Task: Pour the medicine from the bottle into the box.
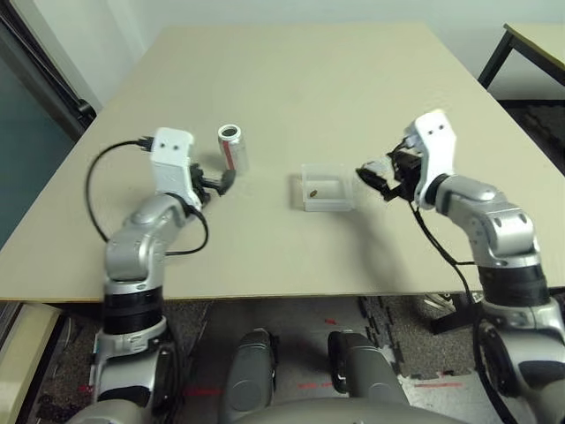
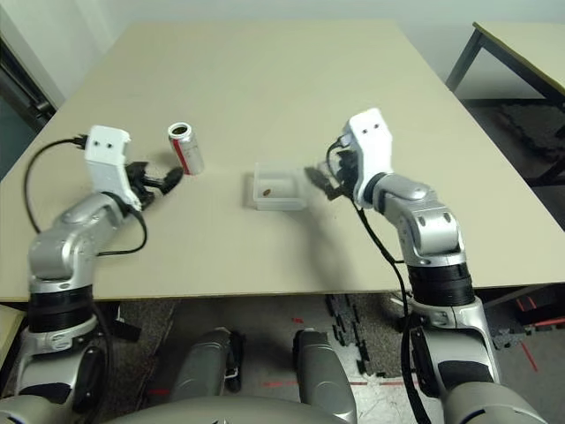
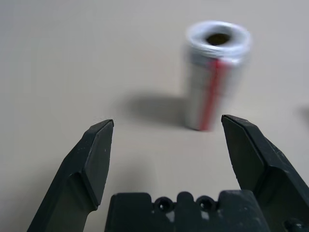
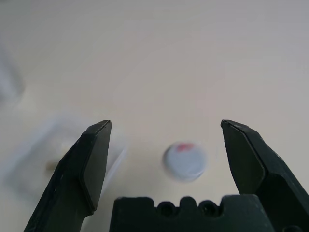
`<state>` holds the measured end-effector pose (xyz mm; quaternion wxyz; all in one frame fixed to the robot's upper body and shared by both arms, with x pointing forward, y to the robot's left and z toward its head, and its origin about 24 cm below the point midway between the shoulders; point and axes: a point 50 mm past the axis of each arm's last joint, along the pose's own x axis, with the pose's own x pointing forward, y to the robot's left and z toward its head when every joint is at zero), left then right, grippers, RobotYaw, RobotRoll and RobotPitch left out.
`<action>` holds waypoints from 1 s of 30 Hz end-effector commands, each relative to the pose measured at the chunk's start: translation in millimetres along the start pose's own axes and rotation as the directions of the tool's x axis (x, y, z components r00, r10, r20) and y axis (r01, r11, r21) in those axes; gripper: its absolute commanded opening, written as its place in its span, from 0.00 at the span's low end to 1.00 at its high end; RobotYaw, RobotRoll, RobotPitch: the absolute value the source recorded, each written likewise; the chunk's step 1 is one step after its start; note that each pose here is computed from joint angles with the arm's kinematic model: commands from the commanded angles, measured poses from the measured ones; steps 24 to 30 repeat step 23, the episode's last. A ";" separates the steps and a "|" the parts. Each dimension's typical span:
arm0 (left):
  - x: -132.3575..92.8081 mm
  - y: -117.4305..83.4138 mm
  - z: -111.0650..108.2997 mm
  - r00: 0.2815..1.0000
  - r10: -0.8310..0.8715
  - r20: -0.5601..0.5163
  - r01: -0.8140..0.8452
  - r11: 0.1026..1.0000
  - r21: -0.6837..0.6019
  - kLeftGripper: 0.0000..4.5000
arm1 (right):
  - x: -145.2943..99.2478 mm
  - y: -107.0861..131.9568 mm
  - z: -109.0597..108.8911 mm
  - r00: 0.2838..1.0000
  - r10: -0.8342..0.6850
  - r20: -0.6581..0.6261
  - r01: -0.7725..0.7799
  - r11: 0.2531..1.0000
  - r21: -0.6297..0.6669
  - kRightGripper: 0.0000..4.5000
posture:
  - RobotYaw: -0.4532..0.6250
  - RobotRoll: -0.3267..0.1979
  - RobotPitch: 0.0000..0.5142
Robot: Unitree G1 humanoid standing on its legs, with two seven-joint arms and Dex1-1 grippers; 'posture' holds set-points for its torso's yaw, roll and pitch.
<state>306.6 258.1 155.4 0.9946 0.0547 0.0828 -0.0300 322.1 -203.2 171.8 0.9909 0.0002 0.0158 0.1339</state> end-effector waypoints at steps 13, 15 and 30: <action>31.6 60.3 -26.1 0.968 0.199 0.155 -0.198 0.980 -0.017 0.99 | -3.3 -92.5 -61.6 0.878 -0.478 0.027 0.478 0.878 0.029 1.00 | 0.53 0.62 0.22; 36.1 61.7 -32.6 0.964 0.218 0.154 -0.214 0.976 -0.047 0.99 | -5.9 -96.7 -70.4 0.871 -0.491 0.014 0.490 0.871 0.025 1.00 | 0.52 0.62 0.23; 45.1 54.7 -61.4 0.976 0.201 0.088 -0.197 0.979 -0.053 0.99 | -19.2 -106.7 -95.5 0.836 -0.547 -0.030 0.548 0.836 0.016 1.00 | 0.48 0.62 0.24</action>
